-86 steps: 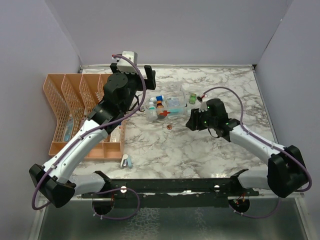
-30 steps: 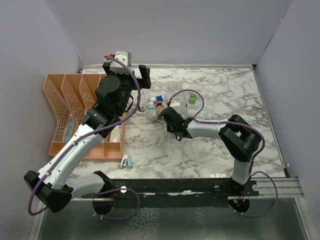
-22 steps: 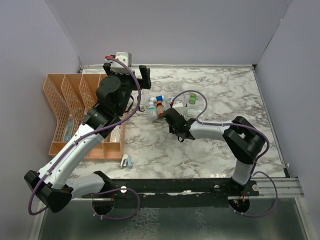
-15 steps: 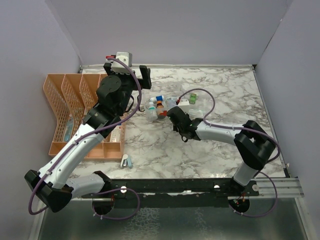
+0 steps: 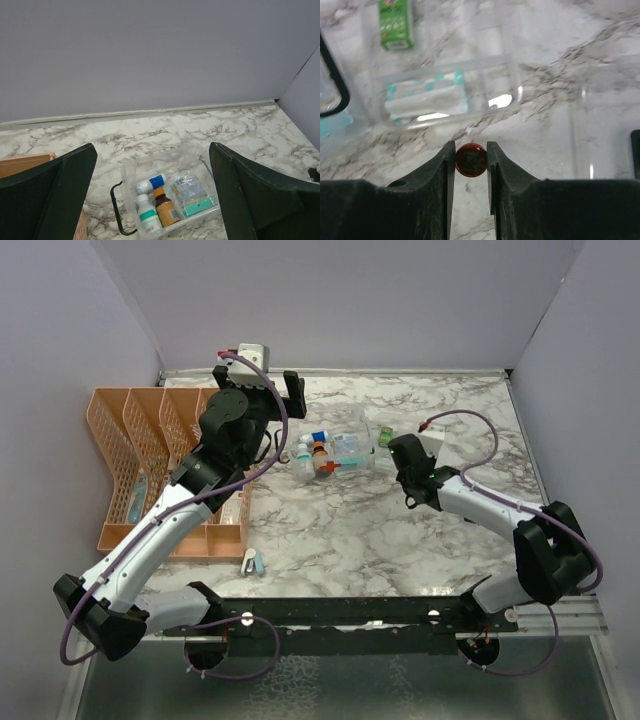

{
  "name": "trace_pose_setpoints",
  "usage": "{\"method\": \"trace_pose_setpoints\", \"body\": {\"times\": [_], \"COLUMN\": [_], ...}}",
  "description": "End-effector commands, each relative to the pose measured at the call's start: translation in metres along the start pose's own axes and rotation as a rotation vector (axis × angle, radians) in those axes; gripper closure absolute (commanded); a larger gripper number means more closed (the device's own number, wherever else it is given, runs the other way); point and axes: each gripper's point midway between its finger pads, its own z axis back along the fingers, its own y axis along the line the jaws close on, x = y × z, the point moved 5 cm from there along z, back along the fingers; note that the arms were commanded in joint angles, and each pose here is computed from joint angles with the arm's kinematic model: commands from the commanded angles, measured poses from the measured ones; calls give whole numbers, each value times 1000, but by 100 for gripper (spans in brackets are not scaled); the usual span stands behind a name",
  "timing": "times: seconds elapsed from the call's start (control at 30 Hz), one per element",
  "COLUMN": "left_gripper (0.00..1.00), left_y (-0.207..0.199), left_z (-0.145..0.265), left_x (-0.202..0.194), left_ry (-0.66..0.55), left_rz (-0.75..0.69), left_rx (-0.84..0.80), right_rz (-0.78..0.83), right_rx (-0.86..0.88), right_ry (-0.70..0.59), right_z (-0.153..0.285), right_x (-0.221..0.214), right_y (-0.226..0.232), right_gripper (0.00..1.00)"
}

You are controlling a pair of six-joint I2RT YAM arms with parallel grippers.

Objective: Organize the medicine kit

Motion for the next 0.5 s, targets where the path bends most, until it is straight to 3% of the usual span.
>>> {"method": "trace_pose_setpoints", "body": {"times": [0.0, 0.47], "left_gripper": [1, 1], "left_y": [-8, -12], "left_z": [-3, -7], "left_x": [-1, -8], "left_ry": [-3, 34], "left_rz": [22, 34], "left_rx": [-40, -55], "right_rz": [-79, -152], "right_rx": [-60, -46], "right_ry": [-63, -17], "right_z": [-16, -86], "right_x": [36, 77], "right_y": [-30, -40], "right_gripper": [72, 72]}}
